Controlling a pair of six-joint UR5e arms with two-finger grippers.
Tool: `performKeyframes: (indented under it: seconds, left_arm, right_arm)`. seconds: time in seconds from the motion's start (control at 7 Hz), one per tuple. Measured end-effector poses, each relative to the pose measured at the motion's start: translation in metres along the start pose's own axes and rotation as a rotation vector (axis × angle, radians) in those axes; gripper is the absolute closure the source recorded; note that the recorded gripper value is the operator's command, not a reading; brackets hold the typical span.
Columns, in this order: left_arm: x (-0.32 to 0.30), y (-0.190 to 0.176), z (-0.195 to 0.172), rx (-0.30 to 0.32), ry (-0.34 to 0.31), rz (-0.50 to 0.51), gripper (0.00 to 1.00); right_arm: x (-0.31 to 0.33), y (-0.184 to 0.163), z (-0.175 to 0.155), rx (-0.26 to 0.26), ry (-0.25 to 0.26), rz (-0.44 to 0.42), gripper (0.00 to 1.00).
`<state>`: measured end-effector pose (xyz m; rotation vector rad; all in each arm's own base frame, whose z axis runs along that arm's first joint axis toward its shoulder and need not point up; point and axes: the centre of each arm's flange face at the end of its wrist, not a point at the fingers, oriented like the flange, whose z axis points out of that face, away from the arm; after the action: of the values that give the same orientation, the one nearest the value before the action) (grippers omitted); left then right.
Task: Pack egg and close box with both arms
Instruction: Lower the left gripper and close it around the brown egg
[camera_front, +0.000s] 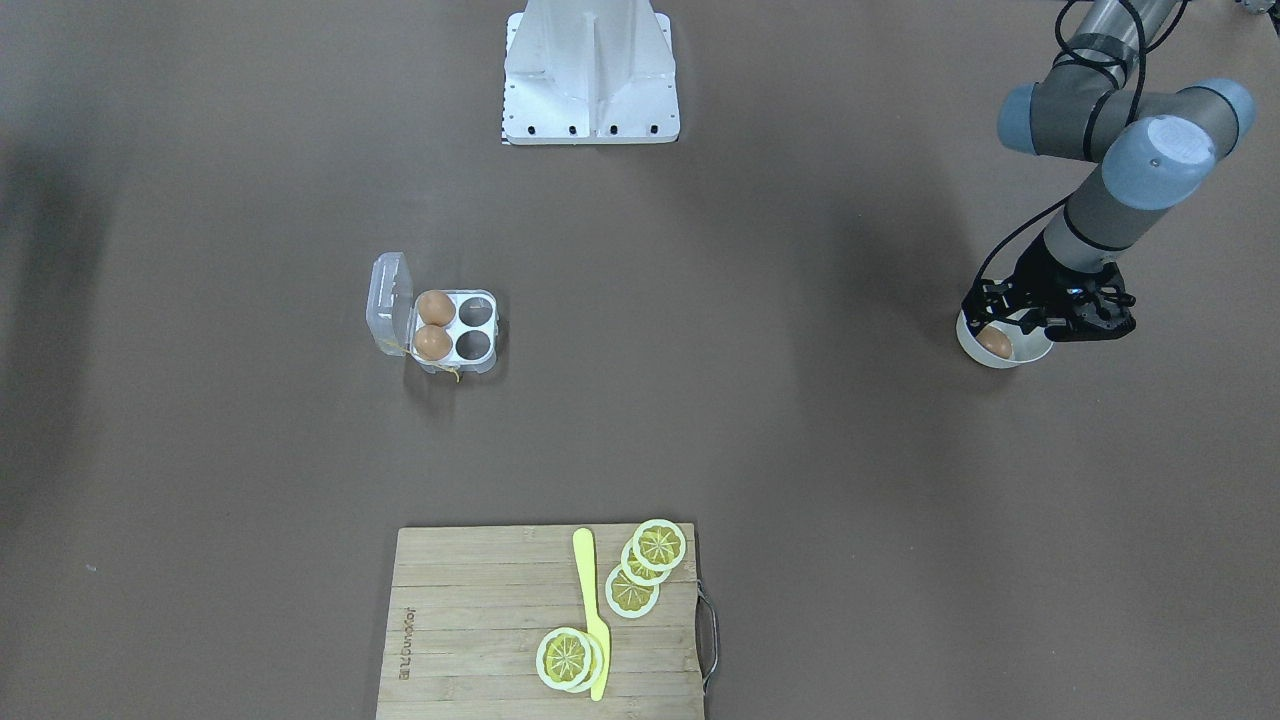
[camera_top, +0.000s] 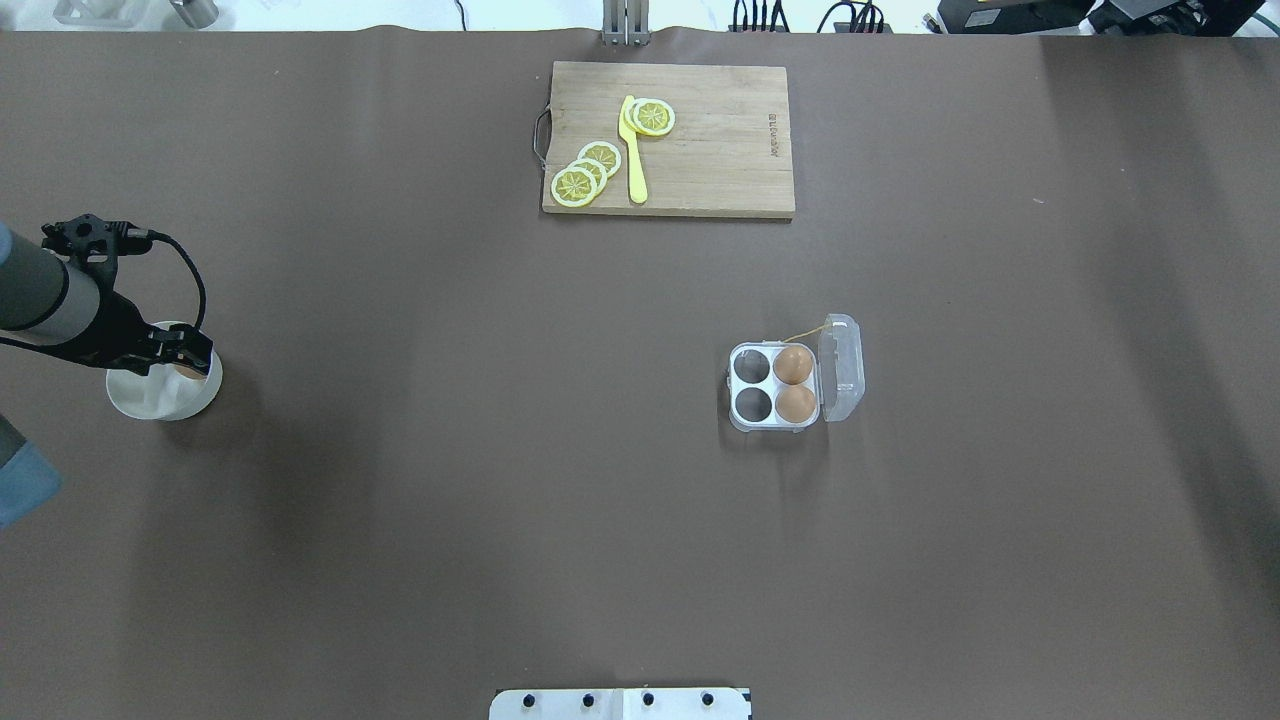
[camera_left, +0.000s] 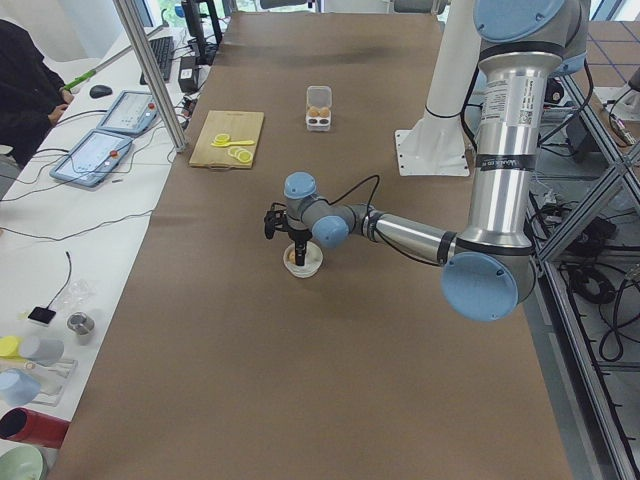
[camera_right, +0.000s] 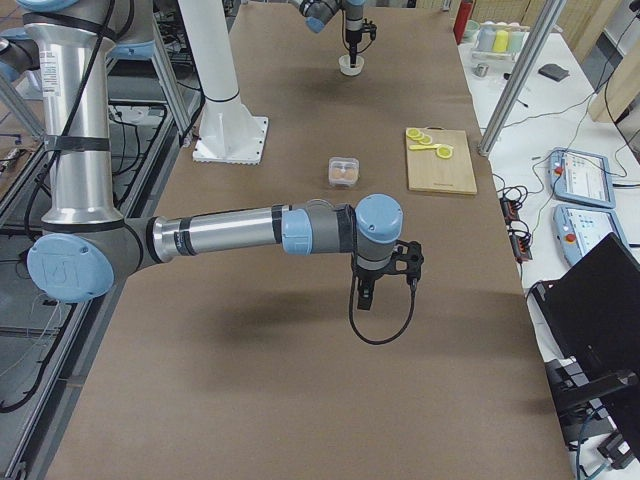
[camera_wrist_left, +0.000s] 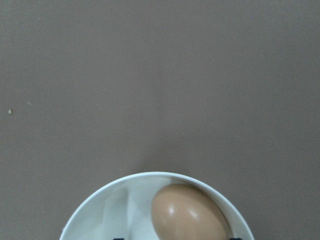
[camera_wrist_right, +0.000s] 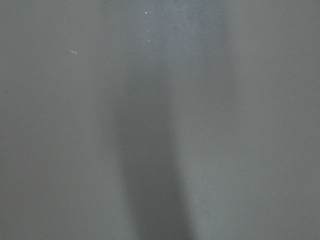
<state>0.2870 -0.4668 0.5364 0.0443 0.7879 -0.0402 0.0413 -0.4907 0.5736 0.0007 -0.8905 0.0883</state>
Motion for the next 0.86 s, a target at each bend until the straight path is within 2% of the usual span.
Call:
performKeyframes:
  seconds: [0.86]
  left_arm:
    - [-0.004, -0.0008, 0.006, -0.006, -0.01, 0.008, 0.25]
  right_arm:
    - [-0.0006, 0.0, 0.0, 0.0, 0.0, -0.002, 0.0]
